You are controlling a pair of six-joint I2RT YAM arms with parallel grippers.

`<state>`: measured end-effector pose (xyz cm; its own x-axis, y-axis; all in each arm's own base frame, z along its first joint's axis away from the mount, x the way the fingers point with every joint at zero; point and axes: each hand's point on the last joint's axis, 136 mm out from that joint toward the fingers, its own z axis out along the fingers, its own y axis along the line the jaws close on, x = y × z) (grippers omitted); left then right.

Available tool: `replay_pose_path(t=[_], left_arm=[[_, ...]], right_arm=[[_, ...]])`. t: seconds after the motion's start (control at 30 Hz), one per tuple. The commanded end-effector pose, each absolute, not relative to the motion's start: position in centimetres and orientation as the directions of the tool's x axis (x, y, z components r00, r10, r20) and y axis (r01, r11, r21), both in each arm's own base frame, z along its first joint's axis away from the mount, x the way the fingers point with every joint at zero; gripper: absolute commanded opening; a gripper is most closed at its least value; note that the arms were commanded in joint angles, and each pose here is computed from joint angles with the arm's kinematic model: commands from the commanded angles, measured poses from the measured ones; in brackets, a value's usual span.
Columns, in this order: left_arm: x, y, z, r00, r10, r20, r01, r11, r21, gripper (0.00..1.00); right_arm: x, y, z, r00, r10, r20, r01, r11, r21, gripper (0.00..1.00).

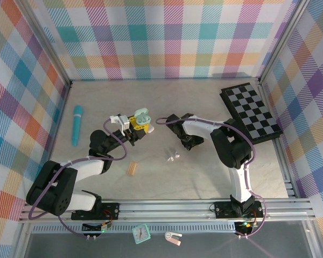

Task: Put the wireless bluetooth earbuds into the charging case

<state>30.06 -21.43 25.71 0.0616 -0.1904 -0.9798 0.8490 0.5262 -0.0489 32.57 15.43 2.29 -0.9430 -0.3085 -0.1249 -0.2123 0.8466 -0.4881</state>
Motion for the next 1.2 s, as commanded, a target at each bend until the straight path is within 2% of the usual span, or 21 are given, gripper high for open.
replay_pose_path(t=[0.0, 0.3, 0.57, 0.9, 1.17], left_arm=[[29.3, -21.1, 27.2, 0.124, -0.210, -0.970, 0.854, 0.521, -0.003, 0.31], [29.2, -21.1, 27.2, 0.127, -0.209, -0.970, 0.856, 0.517, 0.001, 0.31], [29.1, -21.4, 27.1, 0.130, -0.199, -0.971, 0.863, 0.505, 0.012, 0.31], [29.1, -22.7, 26.9, 0.133, -0.187, -0.973, 0.876, 0.482, 0.027, 0.30], [28.6, -24.9, 26.5, 0.138, -0.146, -0.980, 0.893, 0.446, 0.060, 0.30]], right_arm=[[32.3, 14.9, 2.0, -0.941, -0.329, -0.079, -0.243, 0.819, -0.520, 0.28], [32.5, 15.2, 3.2, -0.936, -0.331, -0.122, -0.232, 0.838, -0.495, 0.20], [31.9, 15.9, 5.3, -0.932, -0.308, -0.191, -0.210, 0.888, -0.410, 0.21], [29.4, 19.1, 12.9, -0.908, -0.215, -0.361, -0.208, 0.976, -0.059, 0.21], [27.5, 23.0, 21.1, -0.857, -0.134, -0.497, -0.307, 0.908, 0.285, 0.21]])
